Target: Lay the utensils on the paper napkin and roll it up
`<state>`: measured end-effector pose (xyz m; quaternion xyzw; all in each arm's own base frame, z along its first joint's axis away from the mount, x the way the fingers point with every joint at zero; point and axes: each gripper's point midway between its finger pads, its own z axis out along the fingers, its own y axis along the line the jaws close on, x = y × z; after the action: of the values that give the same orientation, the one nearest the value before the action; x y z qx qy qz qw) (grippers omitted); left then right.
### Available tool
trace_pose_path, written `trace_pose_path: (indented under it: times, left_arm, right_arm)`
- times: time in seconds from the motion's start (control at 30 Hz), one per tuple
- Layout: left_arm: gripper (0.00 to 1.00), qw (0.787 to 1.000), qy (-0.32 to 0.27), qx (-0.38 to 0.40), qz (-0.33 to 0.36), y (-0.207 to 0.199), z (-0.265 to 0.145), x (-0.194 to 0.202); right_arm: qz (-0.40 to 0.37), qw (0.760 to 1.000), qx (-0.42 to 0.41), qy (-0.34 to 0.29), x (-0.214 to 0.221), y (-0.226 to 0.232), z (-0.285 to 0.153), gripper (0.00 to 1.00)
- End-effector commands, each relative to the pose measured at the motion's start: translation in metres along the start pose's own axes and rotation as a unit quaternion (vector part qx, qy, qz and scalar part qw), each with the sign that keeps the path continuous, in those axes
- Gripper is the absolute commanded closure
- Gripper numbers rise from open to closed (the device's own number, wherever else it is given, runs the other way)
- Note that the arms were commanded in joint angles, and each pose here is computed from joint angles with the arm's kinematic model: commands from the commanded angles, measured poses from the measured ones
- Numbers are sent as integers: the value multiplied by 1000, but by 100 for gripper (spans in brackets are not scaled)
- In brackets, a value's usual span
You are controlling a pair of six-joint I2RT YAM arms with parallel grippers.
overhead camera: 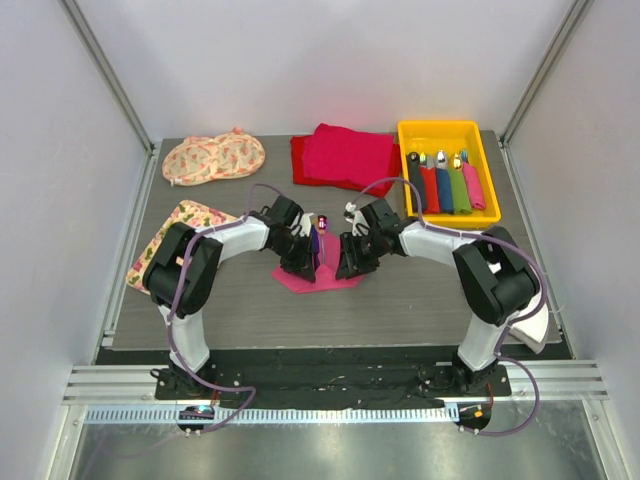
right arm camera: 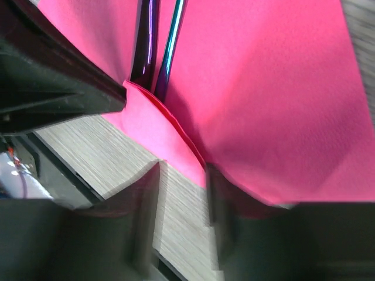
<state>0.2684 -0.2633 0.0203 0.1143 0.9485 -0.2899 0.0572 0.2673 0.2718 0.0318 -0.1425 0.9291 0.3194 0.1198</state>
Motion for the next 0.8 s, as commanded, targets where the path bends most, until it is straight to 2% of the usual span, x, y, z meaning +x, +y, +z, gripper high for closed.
trace_pose_path:
  times: [0.0, 0.03, 0.07, 0.27, 0.37, 0.57, 0.77]
  left_arm:
    - [93, 1000, -12, -8, 3, 2, -1, -11]
    - [93, 1000, -12, -8, 3, 2, -1, -11]
    - [93, 1000, -13, -8, 3, 2, -1, -11]
    - [93, 1000, -14, -7, 3, 2, -1, -12]
    - [93, 1000, -14, -7, 2, 1, -1, -12]
    - [92, 1000, -14, -5, 3, 1, -1, -12]
    - [93, 1000, -16, -5, 5, 1, -2, -12]
  right_arm:
    - [-38, 998, 21, -50, -28, 10, -32, 48]
    - [-33, 998, 31, -51, -28, 5, -36, 43]
    - [-33, 997, 38, -51, -27, 0, -39, 34]
    - [-9, 994, 91, -60, -26, -29, -54, 15]
    - [12, 993, 107, -56, -25, -42, -53, 11]
    - [32, 989, 137, -49, -28, -65, -43, 9]
    - [49, 992, 110, -32, -23, -65, -23, 11]
